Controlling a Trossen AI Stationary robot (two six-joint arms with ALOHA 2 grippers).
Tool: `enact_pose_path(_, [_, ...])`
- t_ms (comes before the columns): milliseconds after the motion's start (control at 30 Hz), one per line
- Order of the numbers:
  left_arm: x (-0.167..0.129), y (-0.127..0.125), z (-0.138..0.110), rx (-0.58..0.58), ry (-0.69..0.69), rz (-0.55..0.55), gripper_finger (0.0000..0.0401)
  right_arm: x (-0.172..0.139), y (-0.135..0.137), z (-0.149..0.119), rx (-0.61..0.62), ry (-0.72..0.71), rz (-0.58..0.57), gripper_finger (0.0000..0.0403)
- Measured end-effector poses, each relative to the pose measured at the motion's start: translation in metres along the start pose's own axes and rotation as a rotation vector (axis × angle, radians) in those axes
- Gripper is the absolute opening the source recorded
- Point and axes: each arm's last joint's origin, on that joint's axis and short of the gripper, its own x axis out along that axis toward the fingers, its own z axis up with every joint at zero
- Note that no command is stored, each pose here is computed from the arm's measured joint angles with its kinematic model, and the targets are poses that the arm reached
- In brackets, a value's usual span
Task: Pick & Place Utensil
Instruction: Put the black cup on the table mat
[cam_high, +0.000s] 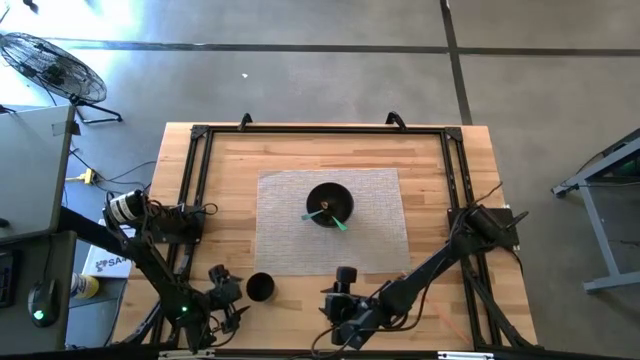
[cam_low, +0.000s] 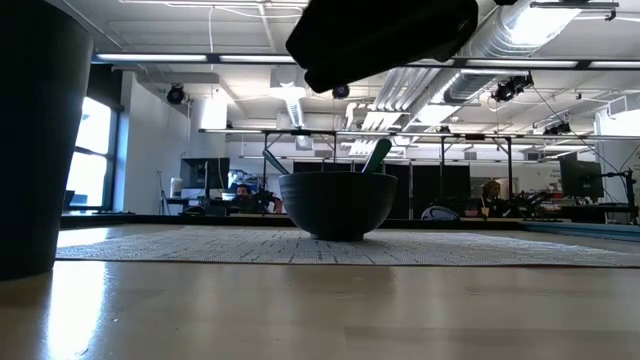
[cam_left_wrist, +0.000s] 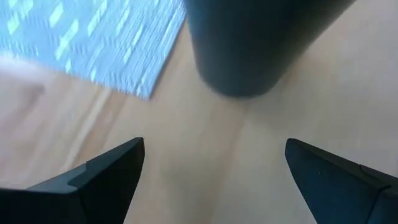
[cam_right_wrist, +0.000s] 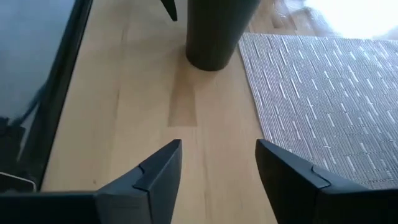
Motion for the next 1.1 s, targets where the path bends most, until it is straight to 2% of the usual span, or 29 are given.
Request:
enact_pose_path(200, [0.001,0.0,0.002,0.134,-0.045,0.011,0.0383,0.001,-0.002,0.0,0.001,0.002,-0.004,0.0206])
enact_pose_path(433, [0.016,-0.003,0.018,0.079,-0.12,0.024,0.0383,0.001,-0.001,0.001,0.002,0.001,-0.005,0.0207])
enact_pose_path(600, [0.039,-0.017,0.018,0.143,-0.153,-0.019,0.0383,0.0,0.0,0.0,0.002,0.001,-0.002,0.0207])
enact_pose_path(700, [0.045,-0.02,0.015,0.147,-0.217,0.0,0.0383,-0.001,0.001,-0.001,-0.002,0.001,0.001,0.0207])
enact_pose_path(867, [0.049,-0.017,0.015,0.125,-0.35,0.063,0.0383,-0.001,0.001,-0.001,-0.001,-0.001,-0.002,0.0207])
enact_pose_path(1100, [0.046,-0.022,0.02,0.078,-0.469,0.061,0.0383,-0.001,0.001,0.0,0.005,-0.01,-0.001,0.0207])
